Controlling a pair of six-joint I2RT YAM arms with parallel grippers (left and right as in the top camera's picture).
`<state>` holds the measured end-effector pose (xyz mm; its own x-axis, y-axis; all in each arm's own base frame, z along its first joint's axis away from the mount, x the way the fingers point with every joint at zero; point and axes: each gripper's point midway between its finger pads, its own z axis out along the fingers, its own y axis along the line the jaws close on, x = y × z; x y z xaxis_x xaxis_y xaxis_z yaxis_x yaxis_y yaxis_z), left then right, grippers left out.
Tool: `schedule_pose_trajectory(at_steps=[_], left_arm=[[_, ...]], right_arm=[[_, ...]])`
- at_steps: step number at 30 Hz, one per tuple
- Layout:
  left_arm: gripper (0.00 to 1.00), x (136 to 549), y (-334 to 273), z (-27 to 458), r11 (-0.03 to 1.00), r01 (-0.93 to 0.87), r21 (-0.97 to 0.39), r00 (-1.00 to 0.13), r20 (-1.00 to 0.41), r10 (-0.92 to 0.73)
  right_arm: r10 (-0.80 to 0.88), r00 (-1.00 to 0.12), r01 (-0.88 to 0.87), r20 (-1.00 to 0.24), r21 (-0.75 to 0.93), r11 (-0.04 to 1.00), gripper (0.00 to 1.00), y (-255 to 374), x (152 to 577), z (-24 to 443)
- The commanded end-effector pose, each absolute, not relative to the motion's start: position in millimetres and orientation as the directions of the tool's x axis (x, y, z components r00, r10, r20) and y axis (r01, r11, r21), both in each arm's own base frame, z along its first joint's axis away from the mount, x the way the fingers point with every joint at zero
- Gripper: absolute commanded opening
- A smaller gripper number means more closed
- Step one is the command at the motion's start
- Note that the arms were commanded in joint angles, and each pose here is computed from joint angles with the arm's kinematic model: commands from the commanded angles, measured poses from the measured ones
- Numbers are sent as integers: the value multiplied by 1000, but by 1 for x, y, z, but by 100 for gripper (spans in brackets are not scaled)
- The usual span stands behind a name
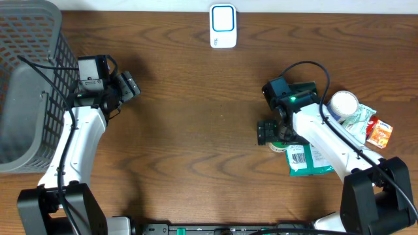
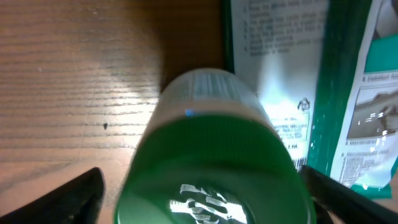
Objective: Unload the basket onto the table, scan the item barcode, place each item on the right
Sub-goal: 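Lower the green jar beside the gloves pack and open the right gripper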
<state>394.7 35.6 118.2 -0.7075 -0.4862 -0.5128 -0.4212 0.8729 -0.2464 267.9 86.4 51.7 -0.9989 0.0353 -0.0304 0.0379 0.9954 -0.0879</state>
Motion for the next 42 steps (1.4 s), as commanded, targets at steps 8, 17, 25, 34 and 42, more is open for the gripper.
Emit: schedule_pose_trajectory(at_steps=[8,17,25,34,42], left_arm=[[89,397,39,123,874,-423,-238,-700,-528,-482],[89,397,39,123,874,-423,-238,-700,-528,-482],[89,397,39,123,874,-423,-238,-700,-528,-482],[89,397,39,123,874,-423,-238,-700,-528,-482],[89,397,39,123,874,-423,-238,-700,-528,-482]], right_arm=[[-77,-987,-77,-145,-4,997,99,106,307,128],[-166,-947,-196,-276,85,977,99,118,339,169],[-167,-947,-197,-274,86,977,99,118,339,168],[-166,-947,-196,-274,85,977,99,118,339,168],[-202,-939,-225,-277,53,973,99,115,339,168]])
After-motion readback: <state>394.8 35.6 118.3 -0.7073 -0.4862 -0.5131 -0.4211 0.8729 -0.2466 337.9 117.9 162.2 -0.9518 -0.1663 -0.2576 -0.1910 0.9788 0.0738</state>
